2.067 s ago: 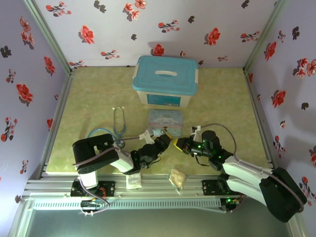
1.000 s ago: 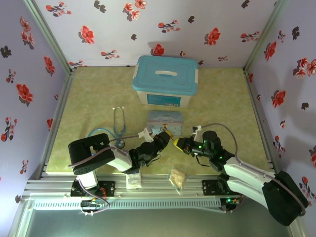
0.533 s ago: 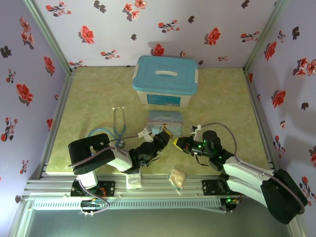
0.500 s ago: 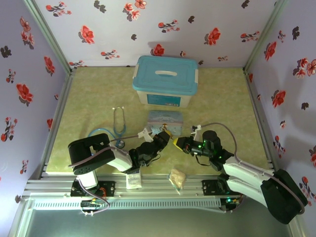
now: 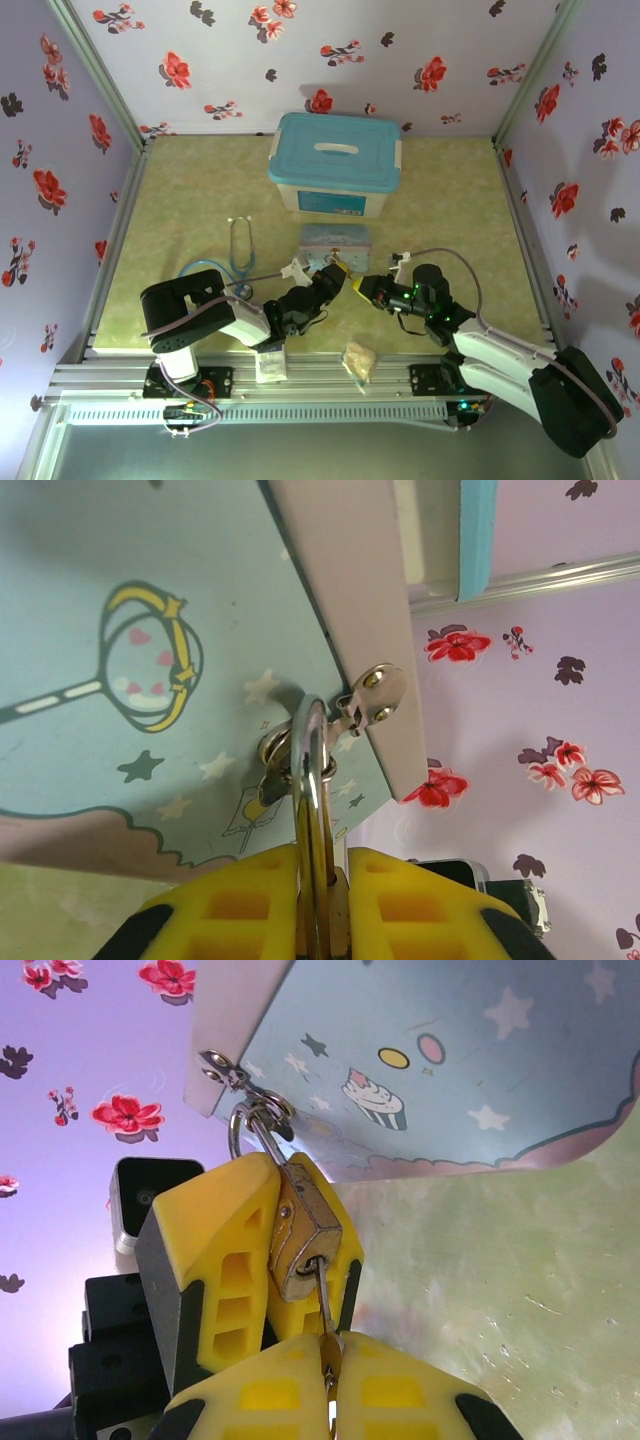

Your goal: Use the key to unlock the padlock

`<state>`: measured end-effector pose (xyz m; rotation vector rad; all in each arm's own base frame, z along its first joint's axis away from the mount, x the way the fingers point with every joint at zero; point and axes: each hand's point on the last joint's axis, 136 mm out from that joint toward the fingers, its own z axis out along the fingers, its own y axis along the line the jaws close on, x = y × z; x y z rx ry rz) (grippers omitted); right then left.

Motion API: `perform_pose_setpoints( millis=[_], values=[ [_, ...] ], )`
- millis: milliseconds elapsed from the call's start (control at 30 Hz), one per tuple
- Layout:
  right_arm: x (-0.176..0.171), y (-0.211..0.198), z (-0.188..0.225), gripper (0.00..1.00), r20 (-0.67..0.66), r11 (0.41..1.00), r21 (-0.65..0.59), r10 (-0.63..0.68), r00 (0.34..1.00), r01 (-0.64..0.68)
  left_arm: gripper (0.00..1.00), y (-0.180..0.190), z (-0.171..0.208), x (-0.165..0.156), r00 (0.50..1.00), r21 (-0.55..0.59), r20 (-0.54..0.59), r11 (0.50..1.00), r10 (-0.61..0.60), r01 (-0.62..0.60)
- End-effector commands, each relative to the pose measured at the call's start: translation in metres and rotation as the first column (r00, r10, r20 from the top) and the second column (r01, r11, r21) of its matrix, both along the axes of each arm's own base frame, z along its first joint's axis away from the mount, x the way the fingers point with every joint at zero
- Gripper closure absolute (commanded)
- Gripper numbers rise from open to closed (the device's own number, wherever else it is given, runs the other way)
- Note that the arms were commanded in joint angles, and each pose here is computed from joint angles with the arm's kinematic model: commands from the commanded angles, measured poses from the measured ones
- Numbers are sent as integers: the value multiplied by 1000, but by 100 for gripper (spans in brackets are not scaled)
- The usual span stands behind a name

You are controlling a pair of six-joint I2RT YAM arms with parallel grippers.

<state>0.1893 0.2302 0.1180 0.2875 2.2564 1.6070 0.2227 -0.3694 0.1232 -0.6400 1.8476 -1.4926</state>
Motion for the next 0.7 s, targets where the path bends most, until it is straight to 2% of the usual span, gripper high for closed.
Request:
perform_pose_setpoints(
  millis=[0, 367, 467, 567, 667],
  values=[
    [13, -5, 22, 100, 99, 998, 45, -56, 994, 51, 100, -19, 28, -12, 997, -106, 31, 991, -74, 77],
    [18, -1, 29, 100, 113, 995, 89, -62, 992, 52, 100, -28, 34, -14, 995, -140, 28, 985, -98, 101],
    [21, 3, 37, 100, 125, 992, 119, -52, 991, 37, 100, -29, 40, -16, 994, -154, 32, 982, -109, 113],
    [23, 4, 31, 100, 118, 995, 103, -21, 993, 9, 100, -30, 53, -17, 991, -169, 58, 977, -118, 127],
    [28, -5, 29, 100, 92, 990, 143, -17, 996, 4, 100, -29, 57, -17, 991, -184, 57, 974, -124, 132]
  ],
)
